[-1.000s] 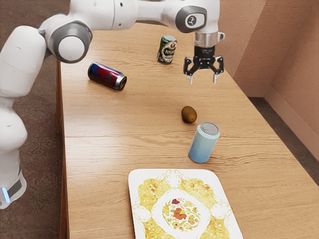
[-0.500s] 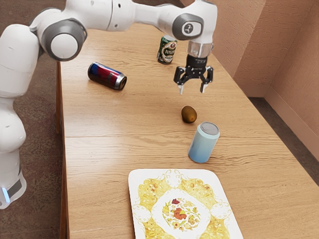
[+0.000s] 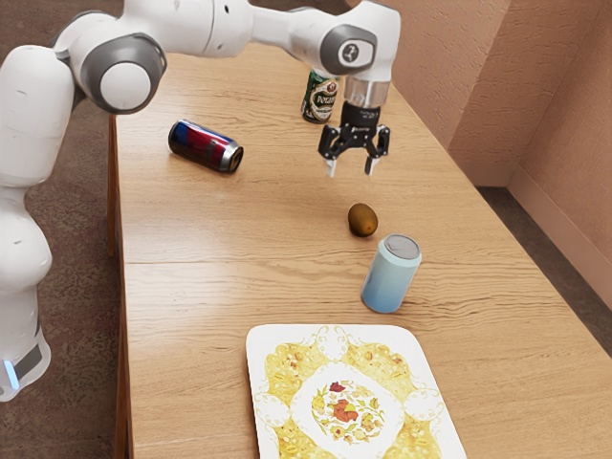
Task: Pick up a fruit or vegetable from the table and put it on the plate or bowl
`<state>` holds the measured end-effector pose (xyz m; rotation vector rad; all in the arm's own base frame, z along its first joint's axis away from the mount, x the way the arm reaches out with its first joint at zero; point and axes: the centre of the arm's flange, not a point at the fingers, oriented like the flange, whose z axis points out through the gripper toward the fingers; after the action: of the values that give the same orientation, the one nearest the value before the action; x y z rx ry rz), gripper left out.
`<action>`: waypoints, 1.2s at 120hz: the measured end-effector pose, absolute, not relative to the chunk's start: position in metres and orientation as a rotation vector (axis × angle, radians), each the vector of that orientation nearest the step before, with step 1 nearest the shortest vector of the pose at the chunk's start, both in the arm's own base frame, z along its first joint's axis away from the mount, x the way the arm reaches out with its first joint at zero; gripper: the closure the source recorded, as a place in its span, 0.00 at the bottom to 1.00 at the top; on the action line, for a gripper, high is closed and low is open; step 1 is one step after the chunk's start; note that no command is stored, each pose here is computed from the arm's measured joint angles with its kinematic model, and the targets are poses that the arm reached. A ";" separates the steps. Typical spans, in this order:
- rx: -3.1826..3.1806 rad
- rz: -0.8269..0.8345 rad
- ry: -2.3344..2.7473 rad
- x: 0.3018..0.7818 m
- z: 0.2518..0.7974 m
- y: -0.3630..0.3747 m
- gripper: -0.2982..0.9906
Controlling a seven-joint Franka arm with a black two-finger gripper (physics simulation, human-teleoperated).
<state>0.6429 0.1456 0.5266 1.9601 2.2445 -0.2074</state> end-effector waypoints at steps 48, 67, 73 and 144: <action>1.990 -0.247 2.155 0.658 0.521 0.133 0.23; 2.014 -0.267 2.108 0.659 0.526 0.112 0.23; 2.018 -0.274 2.107 0.656 0.527 0.108 0.23; 2.000 -0.369 2.132 0.644 0.518 0.097 0.23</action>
<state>0.6439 0.0969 0.5175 1.9997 2.1320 -0.3694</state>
